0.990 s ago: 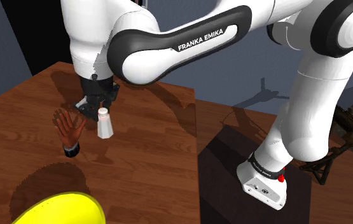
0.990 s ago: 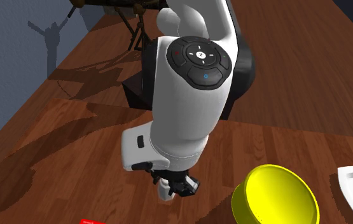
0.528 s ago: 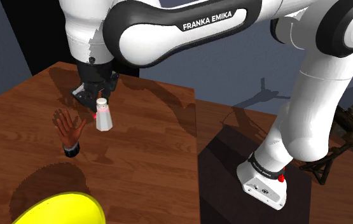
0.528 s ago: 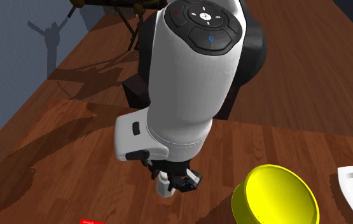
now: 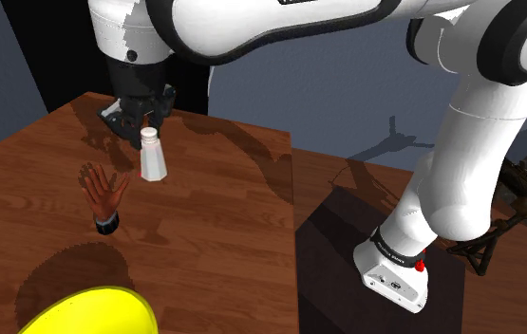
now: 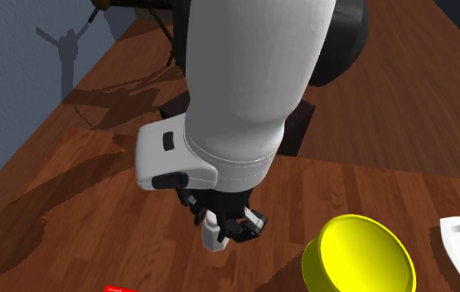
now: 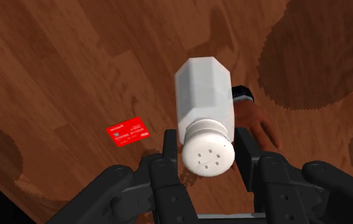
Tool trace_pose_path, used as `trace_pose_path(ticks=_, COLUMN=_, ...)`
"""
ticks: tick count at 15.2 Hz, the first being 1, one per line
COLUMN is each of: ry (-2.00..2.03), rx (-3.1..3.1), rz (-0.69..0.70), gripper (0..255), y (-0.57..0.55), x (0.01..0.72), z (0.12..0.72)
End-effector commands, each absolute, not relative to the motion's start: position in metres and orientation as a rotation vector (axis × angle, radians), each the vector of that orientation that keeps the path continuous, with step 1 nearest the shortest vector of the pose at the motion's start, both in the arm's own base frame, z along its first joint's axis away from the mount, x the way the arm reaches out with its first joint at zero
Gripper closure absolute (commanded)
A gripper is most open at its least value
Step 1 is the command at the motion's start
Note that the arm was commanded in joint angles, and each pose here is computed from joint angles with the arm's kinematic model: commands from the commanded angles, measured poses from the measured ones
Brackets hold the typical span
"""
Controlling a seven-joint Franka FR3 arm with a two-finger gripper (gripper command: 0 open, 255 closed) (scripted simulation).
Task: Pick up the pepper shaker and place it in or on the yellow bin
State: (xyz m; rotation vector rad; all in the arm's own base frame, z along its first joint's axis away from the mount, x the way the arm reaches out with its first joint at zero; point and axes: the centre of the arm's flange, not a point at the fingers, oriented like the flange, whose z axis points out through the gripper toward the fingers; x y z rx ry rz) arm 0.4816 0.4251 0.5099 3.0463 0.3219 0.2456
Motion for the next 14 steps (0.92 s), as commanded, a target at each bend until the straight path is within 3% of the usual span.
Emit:
trace_pose_path(ticks=1, ry=0.322, rx=3.046, rz=0.245, gripper=255, y=0.425, x=0.481, z=0.521)
trace_pose_path(ticks=14, ry=0.322, rx=3.046, rz=0.245, gripper=255, y=0.535, x=0.388, z=0.544)
